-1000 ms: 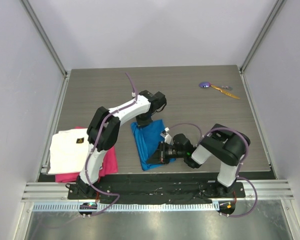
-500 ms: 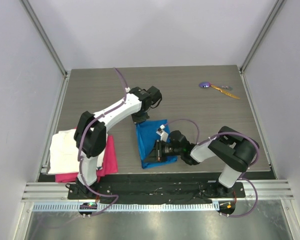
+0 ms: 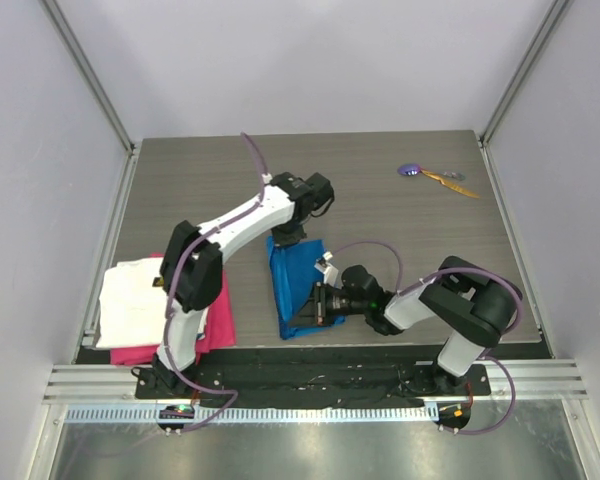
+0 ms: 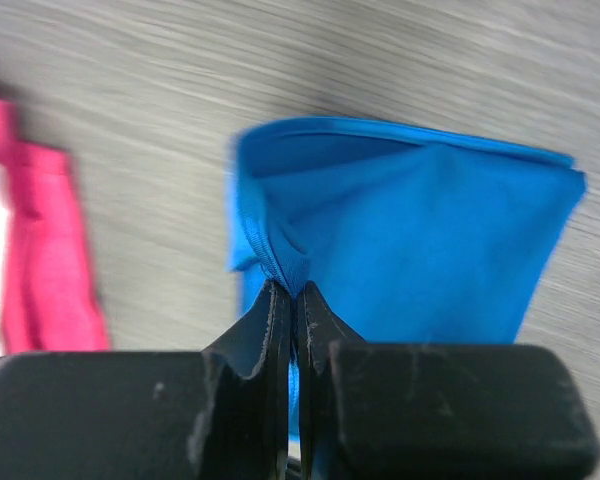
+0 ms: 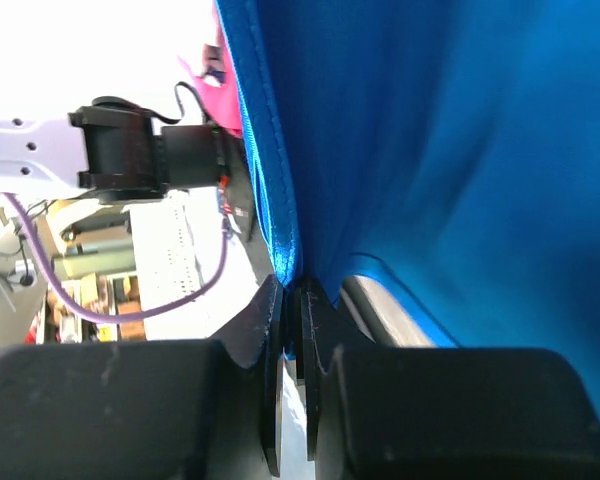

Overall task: Fold the napkin into a case and place the utensils inside
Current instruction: Fold the lower triangle-folded napkin at the center of the board.

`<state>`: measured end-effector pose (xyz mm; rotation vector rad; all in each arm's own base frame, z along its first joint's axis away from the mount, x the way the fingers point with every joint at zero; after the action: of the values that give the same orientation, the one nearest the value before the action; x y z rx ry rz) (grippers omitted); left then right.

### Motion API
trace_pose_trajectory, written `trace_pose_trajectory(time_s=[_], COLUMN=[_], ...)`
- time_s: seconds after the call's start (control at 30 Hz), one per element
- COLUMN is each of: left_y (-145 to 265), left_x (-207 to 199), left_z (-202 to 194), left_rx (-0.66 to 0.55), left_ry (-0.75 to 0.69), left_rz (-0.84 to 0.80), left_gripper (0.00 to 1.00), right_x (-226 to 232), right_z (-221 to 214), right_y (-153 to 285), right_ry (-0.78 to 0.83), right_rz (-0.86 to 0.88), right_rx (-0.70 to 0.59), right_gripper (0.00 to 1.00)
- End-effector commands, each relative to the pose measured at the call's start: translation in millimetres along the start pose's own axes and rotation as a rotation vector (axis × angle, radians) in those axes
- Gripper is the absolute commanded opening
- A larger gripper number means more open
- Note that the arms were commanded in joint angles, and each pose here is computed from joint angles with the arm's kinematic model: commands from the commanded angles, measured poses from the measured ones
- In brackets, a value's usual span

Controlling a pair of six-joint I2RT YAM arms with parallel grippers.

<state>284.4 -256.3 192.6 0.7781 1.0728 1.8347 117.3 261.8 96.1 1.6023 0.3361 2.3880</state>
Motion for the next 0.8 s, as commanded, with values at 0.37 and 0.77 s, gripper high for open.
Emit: trace_pose_trajectory(time_s=[0.37, 0.77], left_y=[-41, -50], left_x=[-61, -71], left_z=[-1, -10], left_rx=[-0.089, -0.039], left_ry=[0.063, 0.037], left_rz=[-0.042, -0.128], left_gripper=[0.00, 0.00], right_x=[-35, -27], right_z=[-40, -23], right_y=[38, 53], right_ry=[-0.107, 0.028], right_rz=[-0.028, -0.239], right_rx=[0.122, 0.134], right_gripper=[0.01, 0.38])
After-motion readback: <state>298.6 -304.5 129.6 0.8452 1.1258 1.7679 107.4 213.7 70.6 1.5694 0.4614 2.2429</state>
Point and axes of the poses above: each gripper's point midway between its finger pads, its own y axis back along the fingers, its own x axis along the line the jaws close on, z = x × y, the point moved 10 cm from there along y, back along the fingers, and after that the axes turned 8 degrees about y, right-handed, at the moved point
